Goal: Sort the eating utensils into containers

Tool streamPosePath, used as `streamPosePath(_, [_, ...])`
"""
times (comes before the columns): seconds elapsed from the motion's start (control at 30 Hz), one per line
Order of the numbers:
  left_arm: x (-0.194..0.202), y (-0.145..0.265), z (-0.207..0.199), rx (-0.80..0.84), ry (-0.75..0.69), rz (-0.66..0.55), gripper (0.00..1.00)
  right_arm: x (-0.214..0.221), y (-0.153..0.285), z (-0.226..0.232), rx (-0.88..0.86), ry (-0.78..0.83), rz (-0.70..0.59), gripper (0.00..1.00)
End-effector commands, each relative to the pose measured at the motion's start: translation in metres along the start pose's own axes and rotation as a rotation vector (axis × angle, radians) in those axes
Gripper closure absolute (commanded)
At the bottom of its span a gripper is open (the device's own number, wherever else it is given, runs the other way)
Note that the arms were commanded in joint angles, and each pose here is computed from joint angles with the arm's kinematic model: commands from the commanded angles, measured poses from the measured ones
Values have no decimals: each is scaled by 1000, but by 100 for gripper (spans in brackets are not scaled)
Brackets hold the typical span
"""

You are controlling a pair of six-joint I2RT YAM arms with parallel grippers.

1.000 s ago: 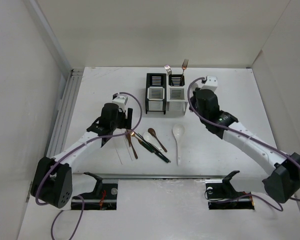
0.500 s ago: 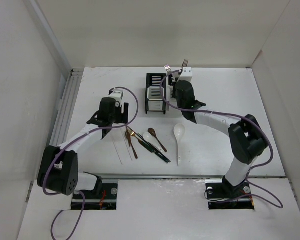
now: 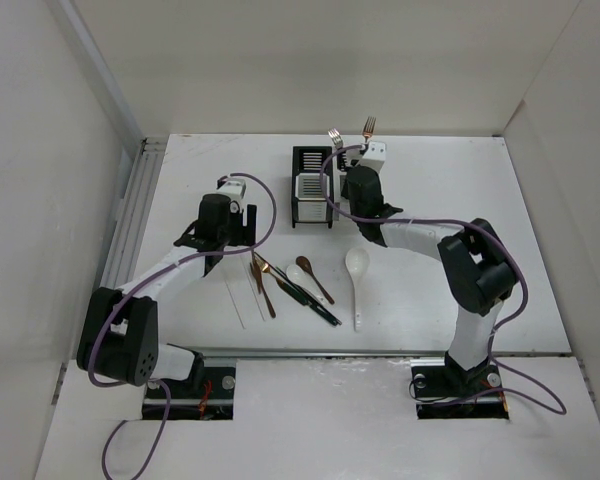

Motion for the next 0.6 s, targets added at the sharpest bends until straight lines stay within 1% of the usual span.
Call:
streamPosePath(0.0, [-26, 2, -8, 31, 0, -69, 27, -11, -2, 3, -17, -67, -39, 98])
streamPosePath(0.03, [-26, 2, -8, 31, 0, -69, 27, -7, -1, 2, -16, -72, -32, 94])
streamPosePath(0.07, [-26, 2, -8, 31, 0, -69, 27, -13, 0, 2, -17, -78, -40, 90])
streamPosePath(0.1, [-26, 2, -8, 31, 0, -69, 27, -6, 1, 1, -15, -66, -23, 87])
streamPosePath(0.17, [-26, 2, -8, 31, 0, -69, 27, -11, 6, -2, -15, -68, -25, 72])
streamPosePath(0.2, [-26, 2, -8, 31, 0, -69, 27, -4, 7, -3, -14, -60, -14, 65])
streamPosePath(0.23, [-26, 2, -8, 31, 0, -69, 27, -11, 9, -3, -25, -67, -24, 54])
streamPosePath(0.27, [-26, 2, -8, 31, 0, -69, 27, -11, 12, -5, -25, -67, -24, 50])
streamPosePath(0.37, [-26, 2, -8, 31, 0, -69, 27, -16, 21, -3, -44, -81, -34, 43])
streamPosePath(0.43, [-25, 2, -9, 40, -9, -66, 27, -22, 27, -3, -42, -87, -45, 42])
streamPosePath(0.57, [-28, 5, -12, 52, -9, -74, 27, -56, 43, -4, -52, -89, -112, 36])
Point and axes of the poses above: each gripper's point midway between its finger pads, its own y axis back along the fingers, its own z axis along the line the jaws close on, x = y × z, the point moved 2 cm from there along y, back along the fingers, and after that the axes turned 13 degrees about y, right-handed, at the moved point
